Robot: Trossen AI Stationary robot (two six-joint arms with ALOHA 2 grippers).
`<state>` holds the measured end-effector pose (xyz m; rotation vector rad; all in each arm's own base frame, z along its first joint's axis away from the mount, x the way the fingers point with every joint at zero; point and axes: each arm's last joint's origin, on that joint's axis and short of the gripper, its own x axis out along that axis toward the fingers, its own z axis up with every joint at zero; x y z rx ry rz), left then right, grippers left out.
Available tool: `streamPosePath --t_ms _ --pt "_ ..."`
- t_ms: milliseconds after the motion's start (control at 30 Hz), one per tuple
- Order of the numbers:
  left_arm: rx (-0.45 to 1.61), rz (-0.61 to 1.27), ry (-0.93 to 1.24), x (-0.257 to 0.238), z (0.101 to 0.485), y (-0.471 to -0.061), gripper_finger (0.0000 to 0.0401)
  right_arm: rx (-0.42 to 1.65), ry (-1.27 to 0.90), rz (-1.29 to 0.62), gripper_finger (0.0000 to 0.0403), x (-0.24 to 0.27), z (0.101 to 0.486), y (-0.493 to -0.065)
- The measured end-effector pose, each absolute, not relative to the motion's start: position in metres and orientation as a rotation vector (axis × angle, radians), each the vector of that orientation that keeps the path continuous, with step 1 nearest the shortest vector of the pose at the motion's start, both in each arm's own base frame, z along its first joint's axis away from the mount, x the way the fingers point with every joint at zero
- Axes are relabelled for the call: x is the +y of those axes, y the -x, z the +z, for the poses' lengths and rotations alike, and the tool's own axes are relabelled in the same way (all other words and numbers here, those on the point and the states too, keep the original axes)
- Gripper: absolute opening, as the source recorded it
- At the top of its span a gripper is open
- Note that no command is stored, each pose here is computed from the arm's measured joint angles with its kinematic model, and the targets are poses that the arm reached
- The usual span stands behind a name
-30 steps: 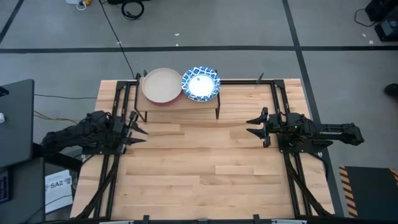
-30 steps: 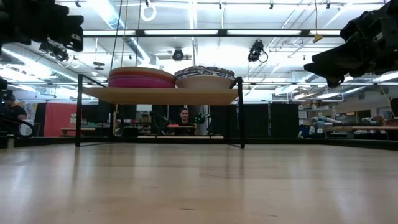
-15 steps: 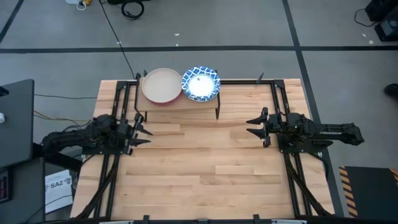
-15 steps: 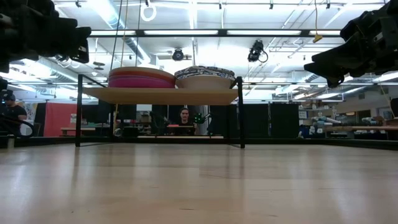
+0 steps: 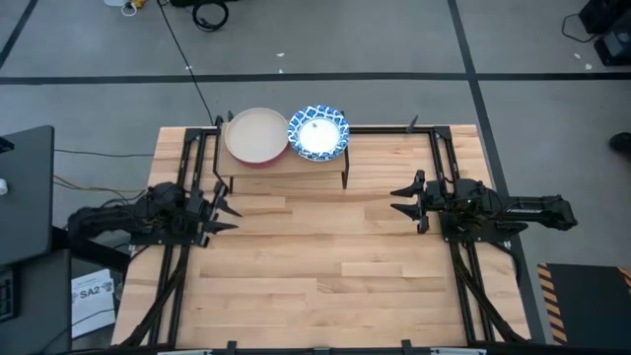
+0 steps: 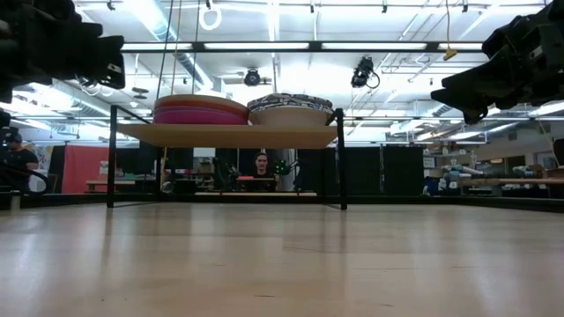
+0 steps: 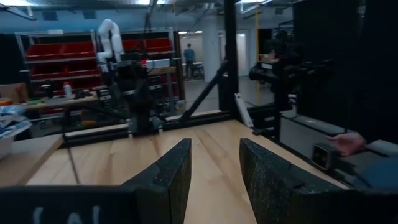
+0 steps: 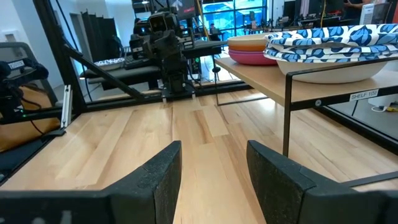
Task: Place and stack plates onto a shelf
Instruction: Return to Home Position
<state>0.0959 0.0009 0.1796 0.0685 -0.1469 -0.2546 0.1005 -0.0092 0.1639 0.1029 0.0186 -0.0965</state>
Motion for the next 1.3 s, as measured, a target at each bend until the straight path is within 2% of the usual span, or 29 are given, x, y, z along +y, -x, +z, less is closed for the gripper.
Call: streamPosePath --t_ms 133,1033,1167,1300 --pt "-0.146 -0.282 -0.066 -0.003 0.179 -0.096 0.0141 0.019 -0.103 -0.096 0.0187 -0.009 0.164 -0.101" --pt "-0.059 -0.116 -0.07 -0.007 0.171 -0.098 0.0141 0.019 -0.103 -0.097 0.0187 -0.009 0.164 -0.101" --pt "-0.05 -0.1 -0.107 -0.007 0.17 -0.098 0.0116 0.019 -0.103 -0.096 0.0187 -0.009 0.164 -0.101" --pt "-0.047 -0.085 -0.156 -0.007 0.17 -0.098 0.0063 0.019 -0.103 -0.096 0.0187 -0.009 0.164 -0.101"
